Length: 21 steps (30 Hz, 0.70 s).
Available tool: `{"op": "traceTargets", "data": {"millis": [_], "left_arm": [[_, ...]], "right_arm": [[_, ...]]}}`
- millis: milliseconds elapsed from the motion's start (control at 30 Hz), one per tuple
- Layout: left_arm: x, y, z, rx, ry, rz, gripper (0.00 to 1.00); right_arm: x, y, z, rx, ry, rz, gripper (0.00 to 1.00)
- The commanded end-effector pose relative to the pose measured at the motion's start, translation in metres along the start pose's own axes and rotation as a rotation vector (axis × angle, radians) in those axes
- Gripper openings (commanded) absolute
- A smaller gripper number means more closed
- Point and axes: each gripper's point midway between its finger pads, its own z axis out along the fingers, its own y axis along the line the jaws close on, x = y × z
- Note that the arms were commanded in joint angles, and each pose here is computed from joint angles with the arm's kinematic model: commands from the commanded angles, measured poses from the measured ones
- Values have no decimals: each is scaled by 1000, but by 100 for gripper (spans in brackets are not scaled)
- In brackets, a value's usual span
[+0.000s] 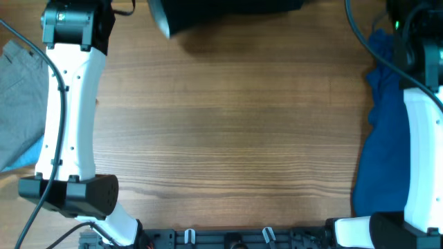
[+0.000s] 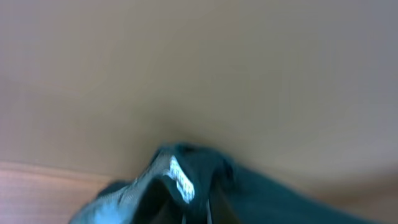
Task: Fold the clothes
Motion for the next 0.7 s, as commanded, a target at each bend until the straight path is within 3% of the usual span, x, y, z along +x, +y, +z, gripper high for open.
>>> {"op": "traceTargets", "data": {"millis": [0,133,333,467,667], "left_arm": [[82,64,-8,-233,335,-58,4],[173,97,-22,-377,700,-127,4],[272,85,-37,-355,1113,-193,4],[332,66,-51,-315,1310,-180,4],[398,52,-113,-389,1611,-93,4]], "right_arm": [[75,-65,-6,300,280,-23,4],[187,-91,-15,416,685,-96,4],[281,-142,-31,620,934,-134,4],[309,-178,-48,753,997,-86,4],[312,-204,-58,800,1029,-51,4]]}}
